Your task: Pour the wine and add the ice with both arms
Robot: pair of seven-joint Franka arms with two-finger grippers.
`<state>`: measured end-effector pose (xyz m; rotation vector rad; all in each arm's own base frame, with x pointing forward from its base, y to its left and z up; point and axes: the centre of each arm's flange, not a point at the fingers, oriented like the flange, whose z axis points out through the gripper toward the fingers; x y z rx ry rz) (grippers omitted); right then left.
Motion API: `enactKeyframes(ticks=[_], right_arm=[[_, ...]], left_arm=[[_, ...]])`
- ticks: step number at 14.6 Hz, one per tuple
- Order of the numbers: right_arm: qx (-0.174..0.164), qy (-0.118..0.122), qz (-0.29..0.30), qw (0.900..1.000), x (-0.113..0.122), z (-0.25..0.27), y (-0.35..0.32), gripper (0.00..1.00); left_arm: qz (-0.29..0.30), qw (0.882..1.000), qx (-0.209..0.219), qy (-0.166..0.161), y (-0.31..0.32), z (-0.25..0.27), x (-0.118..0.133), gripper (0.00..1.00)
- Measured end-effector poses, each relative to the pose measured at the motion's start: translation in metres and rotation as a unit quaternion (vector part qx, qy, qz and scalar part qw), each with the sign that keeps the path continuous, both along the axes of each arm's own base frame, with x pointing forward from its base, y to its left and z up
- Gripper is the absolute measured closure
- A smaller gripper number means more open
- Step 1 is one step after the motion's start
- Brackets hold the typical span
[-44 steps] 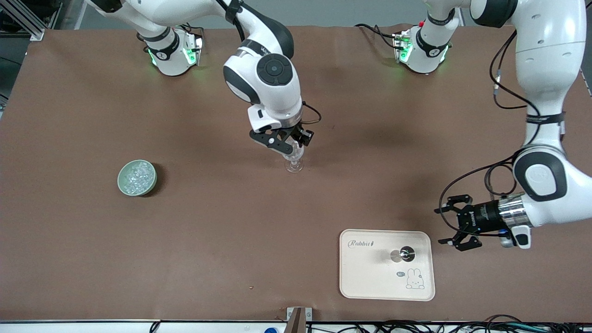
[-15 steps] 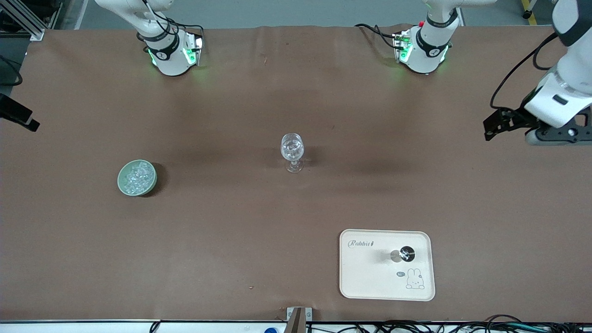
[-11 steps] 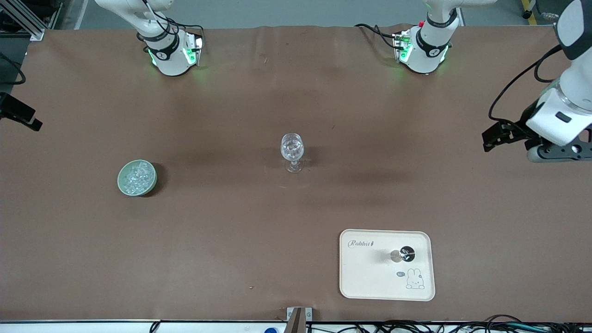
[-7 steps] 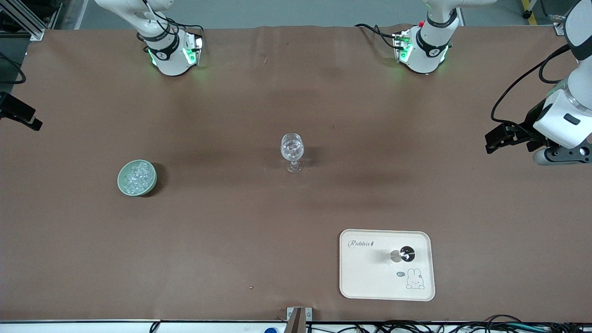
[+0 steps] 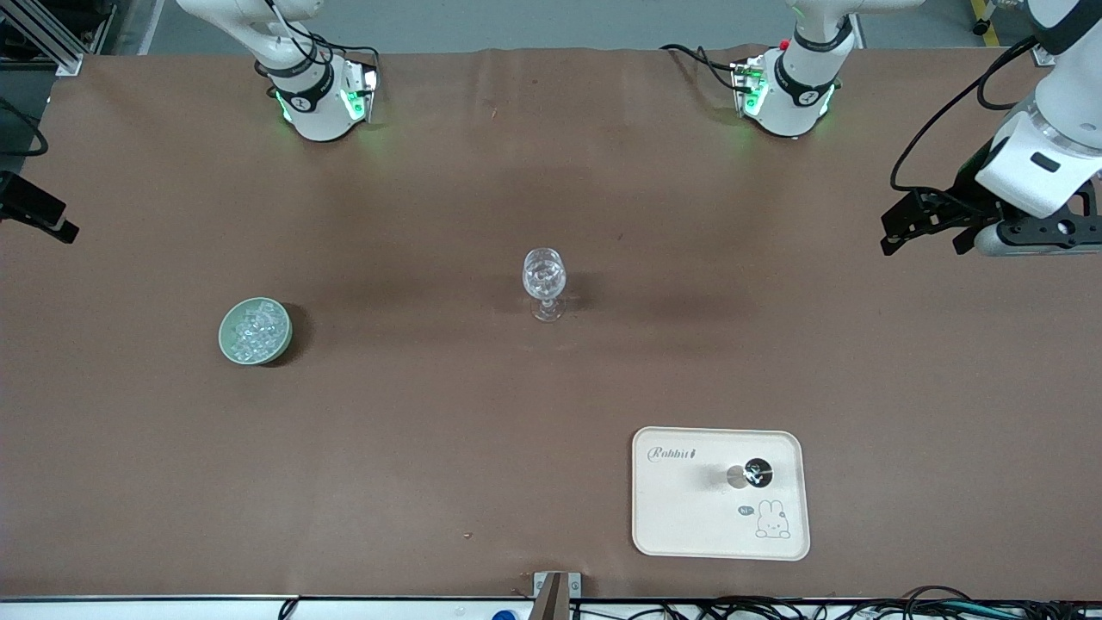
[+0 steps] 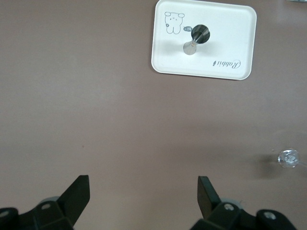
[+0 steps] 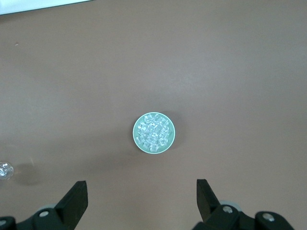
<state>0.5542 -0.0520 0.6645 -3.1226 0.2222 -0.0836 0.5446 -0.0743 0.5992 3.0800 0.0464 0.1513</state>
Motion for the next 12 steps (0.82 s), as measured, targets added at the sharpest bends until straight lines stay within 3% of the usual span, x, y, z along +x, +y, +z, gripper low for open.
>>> enactKeyframes(ticks=[6,12], right_arm=[[0.000,0.000,0.000,1.000,0.0000,-0.0001,0.0000,0.00],[0.000,0.000,0.000,1.000,0.0000,-0.0002,0.0000,0.00]], left_arm=[[-0.040,0.999,0.007,0.015,0.0052,-0.0067,0.0043,0.01],[-0.042,0.999,0.007,0.016,0.0041,-0.0033,0.0037,0.01]])
